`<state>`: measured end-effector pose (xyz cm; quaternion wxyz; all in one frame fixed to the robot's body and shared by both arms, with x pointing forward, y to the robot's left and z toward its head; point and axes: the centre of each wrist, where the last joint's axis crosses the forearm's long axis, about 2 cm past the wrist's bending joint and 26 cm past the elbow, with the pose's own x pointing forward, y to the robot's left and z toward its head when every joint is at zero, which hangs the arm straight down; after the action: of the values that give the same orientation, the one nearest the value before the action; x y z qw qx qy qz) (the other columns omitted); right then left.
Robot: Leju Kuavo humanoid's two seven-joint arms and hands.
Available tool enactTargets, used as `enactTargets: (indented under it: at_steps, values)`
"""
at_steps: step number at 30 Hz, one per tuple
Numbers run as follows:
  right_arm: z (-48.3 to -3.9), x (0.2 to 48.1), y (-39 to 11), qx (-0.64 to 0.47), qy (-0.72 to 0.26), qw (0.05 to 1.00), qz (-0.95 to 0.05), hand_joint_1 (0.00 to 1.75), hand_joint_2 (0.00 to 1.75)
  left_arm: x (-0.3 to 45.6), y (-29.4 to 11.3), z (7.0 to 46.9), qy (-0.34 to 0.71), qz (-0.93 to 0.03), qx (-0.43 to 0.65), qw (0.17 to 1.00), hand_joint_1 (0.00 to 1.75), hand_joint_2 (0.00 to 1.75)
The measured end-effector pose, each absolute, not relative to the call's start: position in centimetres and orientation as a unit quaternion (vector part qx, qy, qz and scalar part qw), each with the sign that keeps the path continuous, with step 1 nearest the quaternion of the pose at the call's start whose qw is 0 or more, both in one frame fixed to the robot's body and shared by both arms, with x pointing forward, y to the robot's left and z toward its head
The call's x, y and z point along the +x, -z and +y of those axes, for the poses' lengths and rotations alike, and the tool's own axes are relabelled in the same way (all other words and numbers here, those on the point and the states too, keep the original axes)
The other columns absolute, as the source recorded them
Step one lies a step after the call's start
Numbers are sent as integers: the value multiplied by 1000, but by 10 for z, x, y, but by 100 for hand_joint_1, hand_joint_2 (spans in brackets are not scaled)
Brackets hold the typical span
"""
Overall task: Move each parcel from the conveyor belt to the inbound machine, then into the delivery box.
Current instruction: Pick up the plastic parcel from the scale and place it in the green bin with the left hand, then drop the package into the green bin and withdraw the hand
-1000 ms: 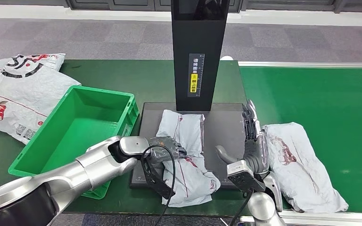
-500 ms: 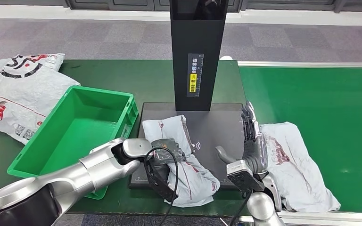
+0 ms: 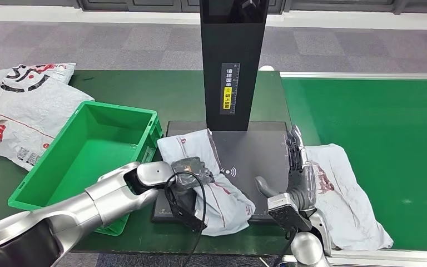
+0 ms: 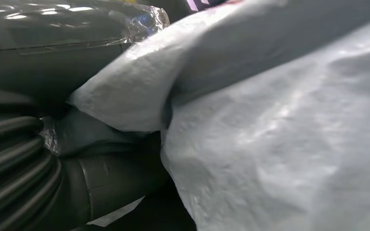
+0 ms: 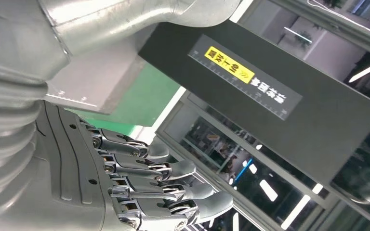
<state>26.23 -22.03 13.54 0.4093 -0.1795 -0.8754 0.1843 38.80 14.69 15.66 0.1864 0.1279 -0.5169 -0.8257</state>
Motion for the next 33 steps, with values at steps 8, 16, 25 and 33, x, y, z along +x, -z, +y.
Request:
enactTargets:
  at_steps: [8, 16, 25, 33]
  values:
    - [-222, 246, -132, -185, -182, 415, -872, 0, 175, 380, -181, 158, 741, -621, 161, 201, 175, 175]
    - [-225, 235, -133, -196, -178, 414, -871, 0, 175, 370, -194, 162, 695, -671, 175, 192, 175, 175]
    - [-227, 227, -136, -202, -176, 414, -870, 0, 175, 358, -209, 161, 655, -708, 191, 179, 175, 175]
    - [-232, 218, -133, -207, -169, 419, -868, 0, 175, 355, -220, 174, 612, -723, 250, 201, 175, 175]
